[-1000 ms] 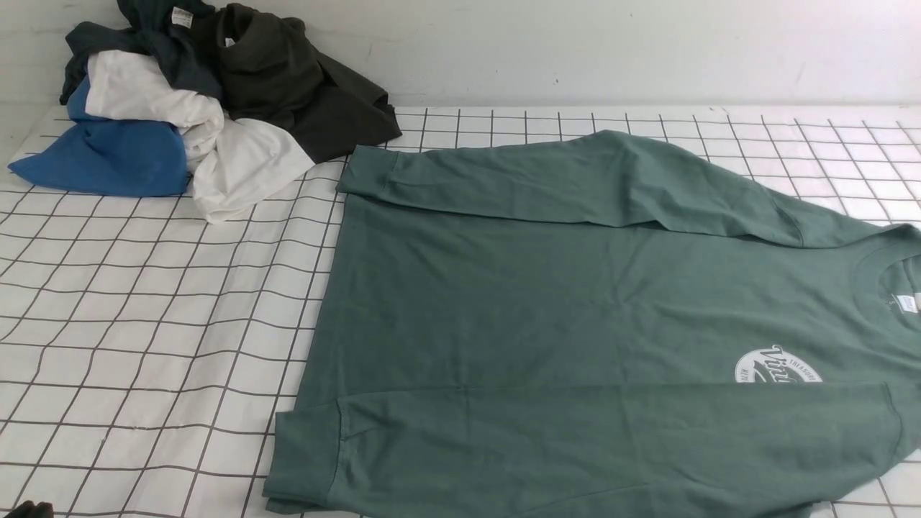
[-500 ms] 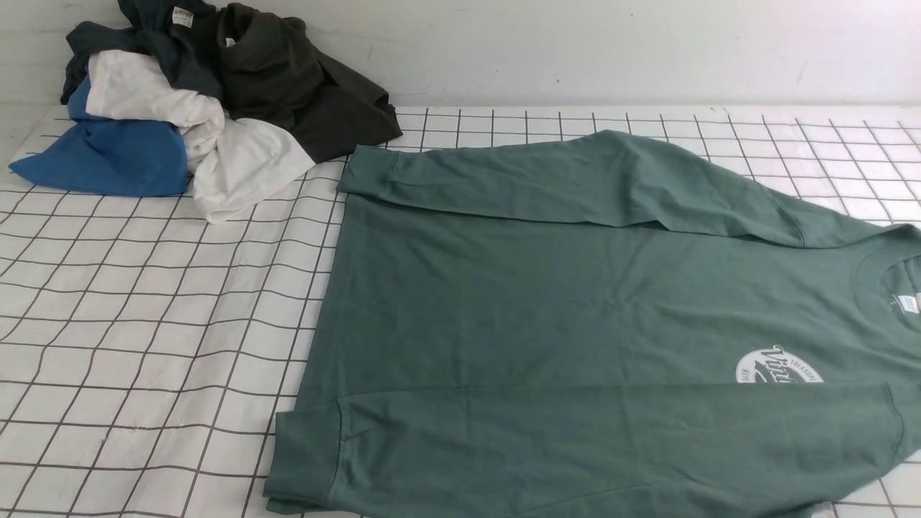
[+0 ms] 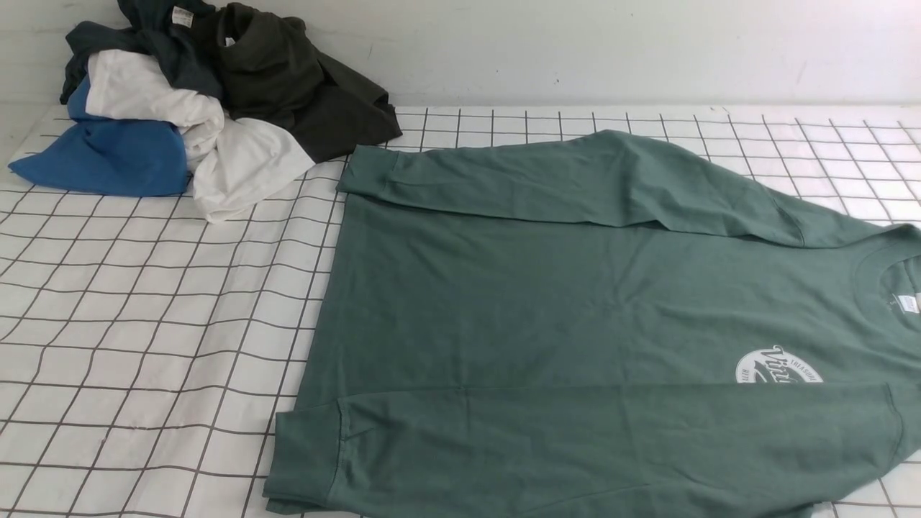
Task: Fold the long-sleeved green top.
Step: Use the left arm to clamp the cuff closest to it
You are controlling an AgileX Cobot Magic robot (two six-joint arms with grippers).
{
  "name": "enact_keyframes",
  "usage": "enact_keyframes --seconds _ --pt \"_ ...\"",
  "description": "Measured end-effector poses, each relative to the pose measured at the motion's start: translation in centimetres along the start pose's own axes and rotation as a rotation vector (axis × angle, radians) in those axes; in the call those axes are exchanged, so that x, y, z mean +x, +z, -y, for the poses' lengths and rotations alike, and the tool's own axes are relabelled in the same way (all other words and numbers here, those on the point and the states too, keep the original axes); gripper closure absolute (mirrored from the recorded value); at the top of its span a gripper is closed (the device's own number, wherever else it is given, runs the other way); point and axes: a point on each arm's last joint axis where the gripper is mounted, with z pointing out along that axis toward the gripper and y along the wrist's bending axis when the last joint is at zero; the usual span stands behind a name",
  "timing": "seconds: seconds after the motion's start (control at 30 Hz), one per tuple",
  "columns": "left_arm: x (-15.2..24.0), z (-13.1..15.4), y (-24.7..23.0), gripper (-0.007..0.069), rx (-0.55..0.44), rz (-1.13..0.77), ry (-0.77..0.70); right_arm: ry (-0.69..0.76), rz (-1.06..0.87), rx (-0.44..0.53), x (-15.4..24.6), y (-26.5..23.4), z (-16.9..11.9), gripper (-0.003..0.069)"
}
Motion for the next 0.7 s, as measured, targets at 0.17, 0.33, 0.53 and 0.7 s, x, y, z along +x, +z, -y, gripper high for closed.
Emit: enact_keyframes --seconds 0.17,0.33,0.53,0.7 --pt "-0.5 0.2 4.8 0.0633 -0.033 -0.295 0.016 -0.031 -0.205 0.029 -0.9 3.5 0.5 0.0671" --pt "3.4 -0.3 10.7 0.0633 -0.098 -0.659 -0.018 -0.121 -0.551 0.081 -1.2 9.2 1.6 0.0671" --pt "9.7 0.8 12.9 0.0633 -0.088 -1.220 -0.005 -0.118 -1.014 0.135 0.9 12.5 2.3 0.0671" --pt "14.4 4.2 13.1 0.0633 0.093 -1.584 0.110 -0.102 -1.446 -0.057 5.8 12.5 -0.3 0.0671"
